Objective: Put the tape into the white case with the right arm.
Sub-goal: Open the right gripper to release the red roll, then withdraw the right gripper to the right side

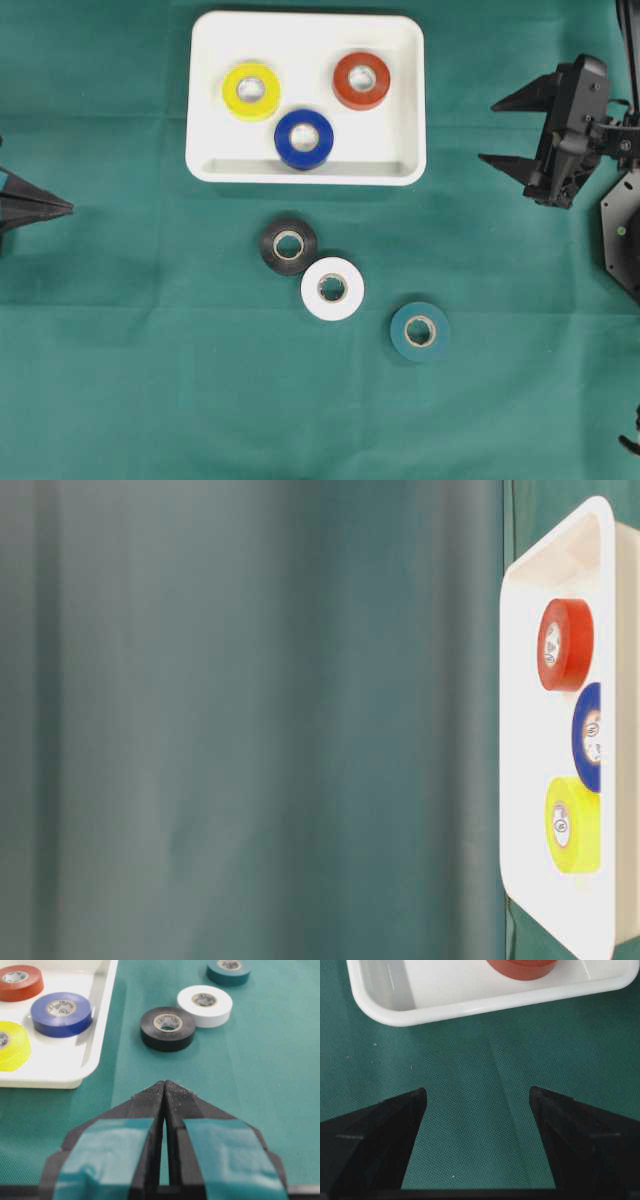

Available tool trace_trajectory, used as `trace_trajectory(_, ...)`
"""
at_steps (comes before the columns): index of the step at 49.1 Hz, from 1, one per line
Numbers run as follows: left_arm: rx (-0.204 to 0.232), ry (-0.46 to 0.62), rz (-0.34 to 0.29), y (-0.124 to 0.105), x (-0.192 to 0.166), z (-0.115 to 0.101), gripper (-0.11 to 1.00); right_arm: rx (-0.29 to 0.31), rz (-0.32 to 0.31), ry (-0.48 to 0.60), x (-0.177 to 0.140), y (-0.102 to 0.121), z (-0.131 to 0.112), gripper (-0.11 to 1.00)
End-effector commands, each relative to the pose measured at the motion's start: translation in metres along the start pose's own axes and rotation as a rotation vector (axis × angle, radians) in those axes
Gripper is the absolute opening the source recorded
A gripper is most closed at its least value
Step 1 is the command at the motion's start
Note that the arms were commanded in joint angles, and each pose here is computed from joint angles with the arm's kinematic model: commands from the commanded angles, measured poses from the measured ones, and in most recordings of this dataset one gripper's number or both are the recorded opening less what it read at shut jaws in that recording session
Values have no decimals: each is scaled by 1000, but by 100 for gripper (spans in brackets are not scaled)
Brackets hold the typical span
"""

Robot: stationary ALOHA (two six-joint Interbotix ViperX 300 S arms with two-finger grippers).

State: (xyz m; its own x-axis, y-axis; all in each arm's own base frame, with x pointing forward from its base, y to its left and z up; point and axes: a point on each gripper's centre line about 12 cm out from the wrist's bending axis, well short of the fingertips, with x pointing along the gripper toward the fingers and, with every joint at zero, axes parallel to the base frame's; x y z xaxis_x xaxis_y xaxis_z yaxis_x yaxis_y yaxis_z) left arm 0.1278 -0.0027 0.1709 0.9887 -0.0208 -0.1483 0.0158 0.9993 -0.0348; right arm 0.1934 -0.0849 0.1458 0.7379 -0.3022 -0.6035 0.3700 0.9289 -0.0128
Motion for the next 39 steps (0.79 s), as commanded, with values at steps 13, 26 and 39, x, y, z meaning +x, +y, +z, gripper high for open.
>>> trace_trajectory(13,-2,-5,1,0,1,5,0,-70,117,-13,-2,29,-3,51)
trace_trajectory(26,-2,-6,1,0,1,5,0,-197,281,5,-10,70,-15,51)
trace_trajectory(39,-2,-6,1,0,1,5,0,-297,412,6,-21,100,-24,51)
